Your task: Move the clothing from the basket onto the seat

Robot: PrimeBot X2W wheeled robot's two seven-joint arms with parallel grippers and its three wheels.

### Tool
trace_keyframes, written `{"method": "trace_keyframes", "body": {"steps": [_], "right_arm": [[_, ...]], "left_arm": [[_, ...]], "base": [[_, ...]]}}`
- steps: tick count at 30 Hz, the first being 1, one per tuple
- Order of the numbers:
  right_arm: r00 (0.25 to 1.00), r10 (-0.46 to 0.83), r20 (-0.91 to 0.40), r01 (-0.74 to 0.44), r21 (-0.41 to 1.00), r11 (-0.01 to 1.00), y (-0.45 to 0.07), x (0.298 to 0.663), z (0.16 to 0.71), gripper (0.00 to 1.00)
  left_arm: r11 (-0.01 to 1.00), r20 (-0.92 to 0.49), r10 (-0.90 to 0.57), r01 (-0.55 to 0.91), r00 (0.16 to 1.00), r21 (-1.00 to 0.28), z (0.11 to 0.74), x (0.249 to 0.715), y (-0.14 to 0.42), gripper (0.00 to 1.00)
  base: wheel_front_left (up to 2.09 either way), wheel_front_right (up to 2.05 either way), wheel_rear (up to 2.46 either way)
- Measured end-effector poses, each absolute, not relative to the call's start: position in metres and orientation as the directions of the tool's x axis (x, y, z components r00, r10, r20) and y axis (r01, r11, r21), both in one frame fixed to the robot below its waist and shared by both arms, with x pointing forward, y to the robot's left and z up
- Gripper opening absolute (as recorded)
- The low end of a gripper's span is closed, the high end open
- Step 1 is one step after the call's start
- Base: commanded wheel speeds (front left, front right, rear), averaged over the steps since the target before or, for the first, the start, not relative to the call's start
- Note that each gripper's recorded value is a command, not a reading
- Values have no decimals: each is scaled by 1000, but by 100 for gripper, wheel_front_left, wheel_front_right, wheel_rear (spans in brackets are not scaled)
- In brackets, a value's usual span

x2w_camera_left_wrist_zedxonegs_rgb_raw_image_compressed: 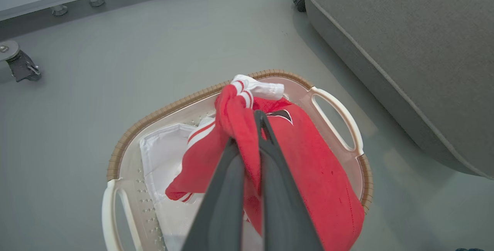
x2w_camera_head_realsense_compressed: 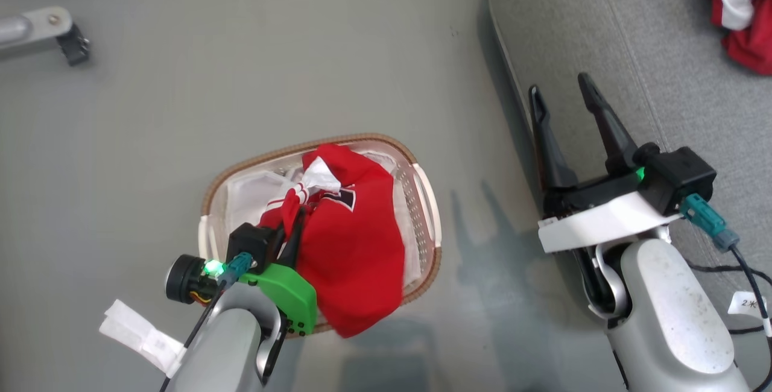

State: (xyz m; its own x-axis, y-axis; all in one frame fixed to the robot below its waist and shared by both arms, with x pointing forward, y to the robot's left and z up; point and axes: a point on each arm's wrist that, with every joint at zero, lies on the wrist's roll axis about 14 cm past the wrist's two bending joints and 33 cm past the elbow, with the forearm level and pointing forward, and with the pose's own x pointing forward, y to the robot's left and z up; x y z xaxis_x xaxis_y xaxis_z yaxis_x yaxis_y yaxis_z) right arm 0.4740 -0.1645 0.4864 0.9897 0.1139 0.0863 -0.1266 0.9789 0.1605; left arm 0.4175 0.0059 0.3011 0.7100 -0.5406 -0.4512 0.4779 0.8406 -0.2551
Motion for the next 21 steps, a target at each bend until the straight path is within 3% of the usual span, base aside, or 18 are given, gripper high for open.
{"method": "trace_keyframes", "body": {"steps": [8, 21], "right_arm": [[980, 157, 120, -176, 177, 968, -145, 456, 505, 100], [966, 205, 161, -233, 183, 955, -125, 428, 527, 100]], "left_arm": [[879, -308, -474, 424, 825, -218, 362, 429, 31, 0], [913, -57, -390, 378, 919, -155, 457, 439, 60, 0]], "base": [[0, 0, 0], [0, 0, 0]]}}
